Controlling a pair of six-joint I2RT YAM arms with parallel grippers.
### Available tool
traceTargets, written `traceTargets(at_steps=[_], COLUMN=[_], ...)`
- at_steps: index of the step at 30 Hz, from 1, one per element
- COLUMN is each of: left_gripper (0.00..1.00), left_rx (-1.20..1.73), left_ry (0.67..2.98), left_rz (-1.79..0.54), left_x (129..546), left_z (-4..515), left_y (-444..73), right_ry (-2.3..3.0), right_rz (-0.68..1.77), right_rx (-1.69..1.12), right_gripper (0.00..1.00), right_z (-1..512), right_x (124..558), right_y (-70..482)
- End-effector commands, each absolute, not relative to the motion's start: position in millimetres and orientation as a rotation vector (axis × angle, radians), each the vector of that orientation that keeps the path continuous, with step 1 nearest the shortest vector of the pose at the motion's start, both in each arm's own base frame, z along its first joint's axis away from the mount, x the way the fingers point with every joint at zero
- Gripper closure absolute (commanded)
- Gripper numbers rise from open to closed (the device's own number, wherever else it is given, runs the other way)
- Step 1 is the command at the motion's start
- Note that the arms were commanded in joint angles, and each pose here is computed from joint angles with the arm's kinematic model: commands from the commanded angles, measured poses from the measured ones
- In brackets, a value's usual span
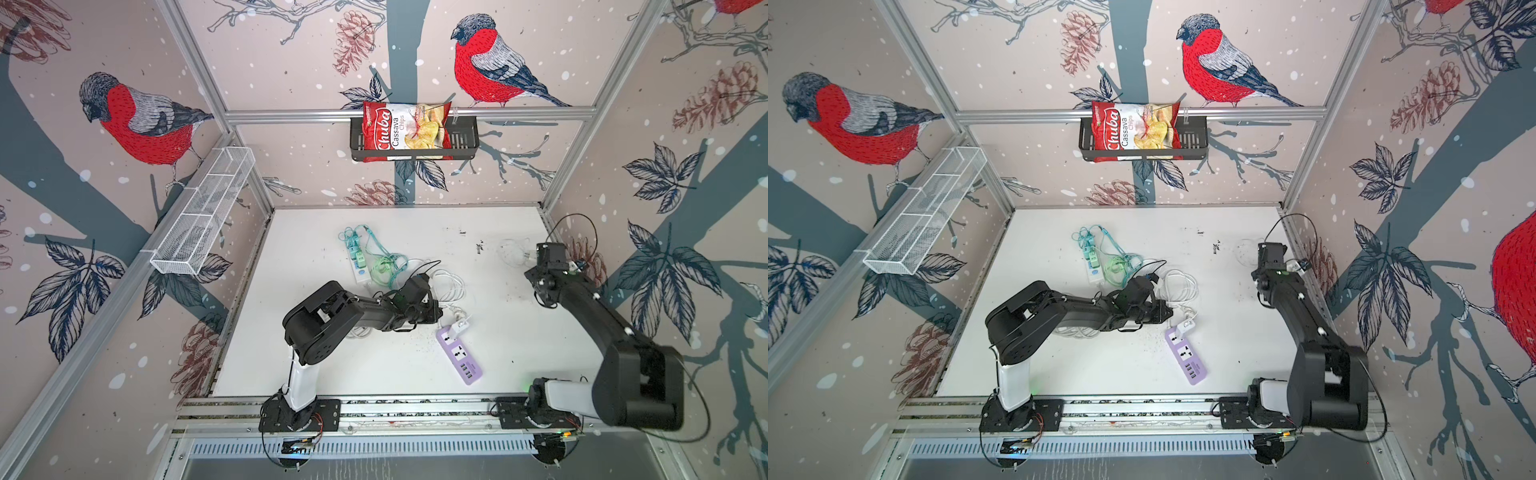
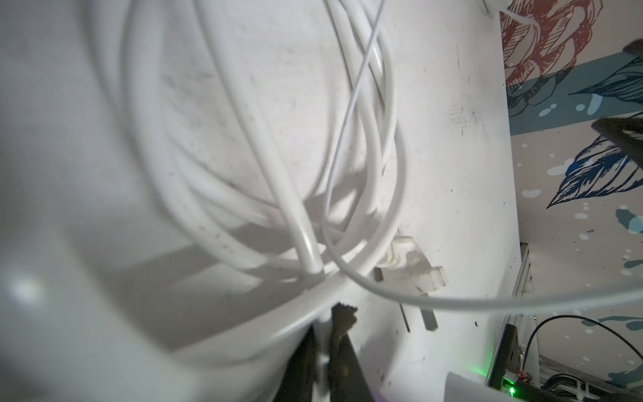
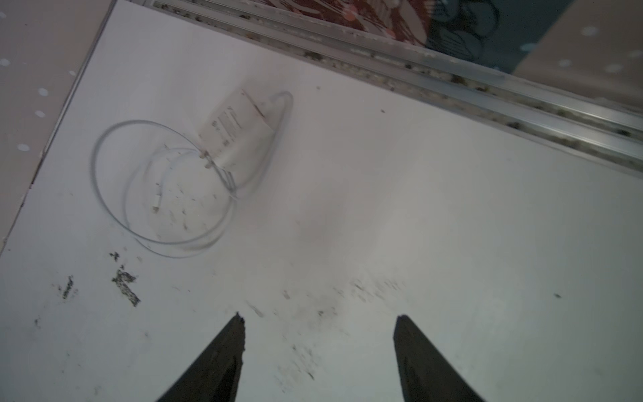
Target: Insert the plug
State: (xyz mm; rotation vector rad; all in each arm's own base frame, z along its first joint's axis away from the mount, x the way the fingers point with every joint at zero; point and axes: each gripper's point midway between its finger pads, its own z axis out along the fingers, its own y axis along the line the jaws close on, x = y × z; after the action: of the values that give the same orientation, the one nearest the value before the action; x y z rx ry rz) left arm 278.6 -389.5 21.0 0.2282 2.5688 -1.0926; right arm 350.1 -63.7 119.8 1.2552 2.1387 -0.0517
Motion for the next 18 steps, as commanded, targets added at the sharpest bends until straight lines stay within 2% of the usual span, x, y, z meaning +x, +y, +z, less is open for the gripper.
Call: traceTargets(at_steps=[1, 2, 5, 12, 18], left_gripper=[0.97, 1.00, 1.00, 1.00, 1.00], left_rx=[0.222, 0.220, 0.196, 0.045, -0.015], left_ry=[2.665, 2.657, 2.632, 2.536, 2.468], left_rz=[-0.938, -0.944, -0.942, -0.927, -0.960], left_x=[290.3, 298.7, 327.0, 394.2, 416.2], left_z=[-9.2, -9.1, -11.6, -9.5, 1.6], left_y=[-360.9, -359.9, -355.8, -324.7, -317.6], right_ry=[2.148, 2.173, 2.217, 2.239, 2.264], right_rz=[-0.093, -0.095, -0.066, -0.240, -0.216], right_rx=[1.227, 1.225, 1.210, 1.210, 1.266], right_gripper=[0.30, 0.30, 0.30, 0.29, 0.30], right_z=[123.1, 116.9, 110.9, 107.6, 87.6], right_x=[385.7, 396.6, 423.9, 457.7, 469.3], right_y=[-74.6, -77.7, -79.8, -112.7, -127.2])
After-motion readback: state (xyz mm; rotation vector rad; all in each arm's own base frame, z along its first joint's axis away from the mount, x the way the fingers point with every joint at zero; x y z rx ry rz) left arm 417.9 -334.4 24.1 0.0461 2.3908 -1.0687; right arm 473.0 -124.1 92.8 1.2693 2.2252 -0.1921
